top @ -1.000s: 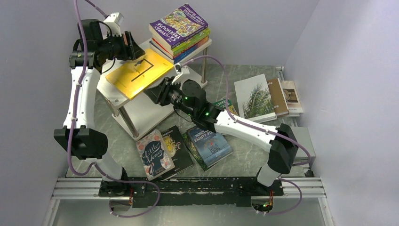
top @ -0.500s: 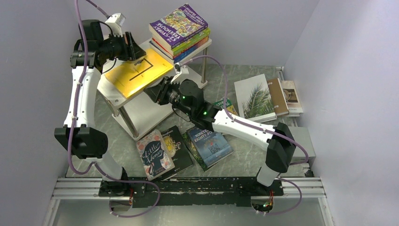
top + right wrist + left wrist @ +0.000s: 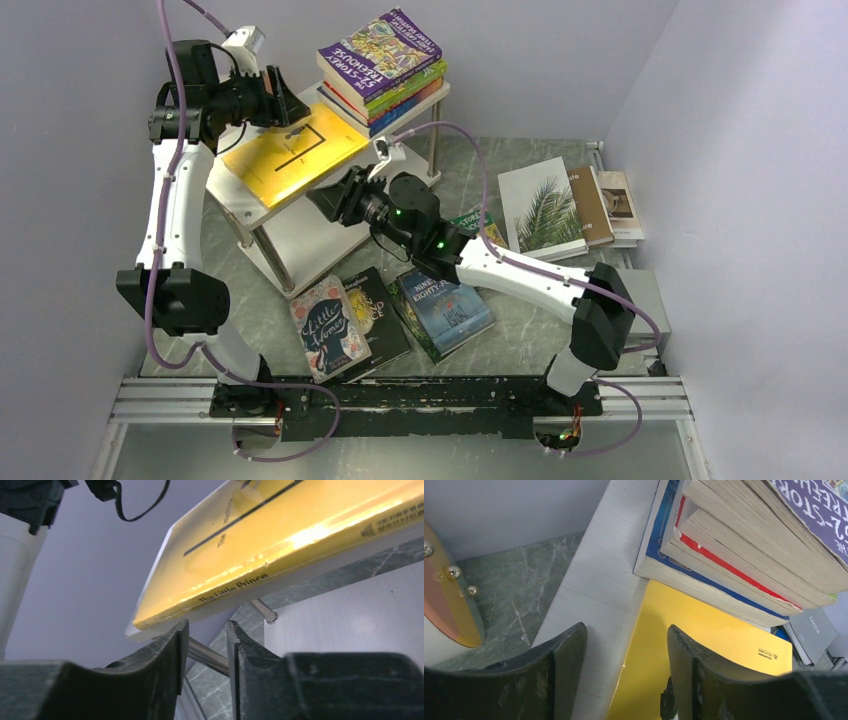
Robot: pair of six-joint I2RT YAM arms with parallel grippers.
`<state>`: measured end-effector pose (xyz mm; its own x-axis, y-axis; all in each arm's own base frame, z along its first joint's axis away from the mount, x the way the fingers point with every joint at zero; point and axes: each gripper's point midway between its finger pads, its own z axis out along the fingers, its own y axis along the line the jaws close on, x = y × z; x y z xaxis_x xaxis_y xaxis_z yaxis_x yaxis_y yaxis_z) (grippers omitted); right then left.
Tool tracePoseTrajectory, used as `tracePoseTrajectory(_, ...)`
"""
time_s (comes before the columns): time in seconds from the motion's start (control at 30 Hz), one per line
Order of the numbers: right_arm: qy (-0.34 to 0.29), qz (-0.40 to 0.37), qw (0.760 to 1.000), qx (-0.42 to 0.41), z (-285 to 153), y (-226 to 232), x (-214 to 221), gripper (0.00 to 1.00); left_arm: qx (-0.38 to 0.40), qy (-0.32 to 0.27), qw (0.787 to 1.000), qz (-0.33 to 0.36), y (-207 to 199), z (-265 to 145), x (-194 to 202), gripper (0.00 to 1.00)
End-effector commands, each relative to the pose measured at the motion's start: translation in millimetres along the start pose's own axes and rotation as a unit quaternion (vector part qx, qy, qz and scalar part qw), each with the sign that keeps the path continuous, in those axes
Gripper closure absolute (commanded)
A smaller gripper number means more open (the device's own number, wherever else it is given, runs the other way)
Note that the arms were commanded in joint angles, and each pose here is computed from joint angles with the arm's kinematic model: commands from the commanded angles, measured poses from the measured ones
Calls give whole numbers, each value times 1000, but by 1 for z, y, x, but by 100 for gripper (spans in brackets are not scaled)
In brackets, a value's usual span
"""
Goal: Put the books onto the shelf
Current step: Adjust the book on the shelf.
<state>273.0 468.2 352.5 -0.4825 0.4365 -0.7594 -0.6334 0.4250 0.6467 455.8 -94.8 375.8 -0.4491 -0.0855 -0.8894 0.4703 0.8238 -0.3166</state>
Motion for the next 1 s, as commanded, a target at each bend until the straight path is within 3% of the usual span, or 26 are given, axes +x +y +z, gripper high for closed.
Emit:
tracePoseTrajectory(0.0, -37, -3, 999, -20, 3, 19, -30, 66, -2, -2, 1000, -9, 4, -4, -1, 38)
tracePoseTrajectory(0.67, -33, 15, 999, 25, 17, -3, -35, 76, 5, 9, 999, -30, 7, 4, 10, 46)
tracePoseTrajectory(0.97, -56, 4, 998, 17, -10, 10, -69, 72, -15, -10, 1000, -1, 2, -11, -17, 38)
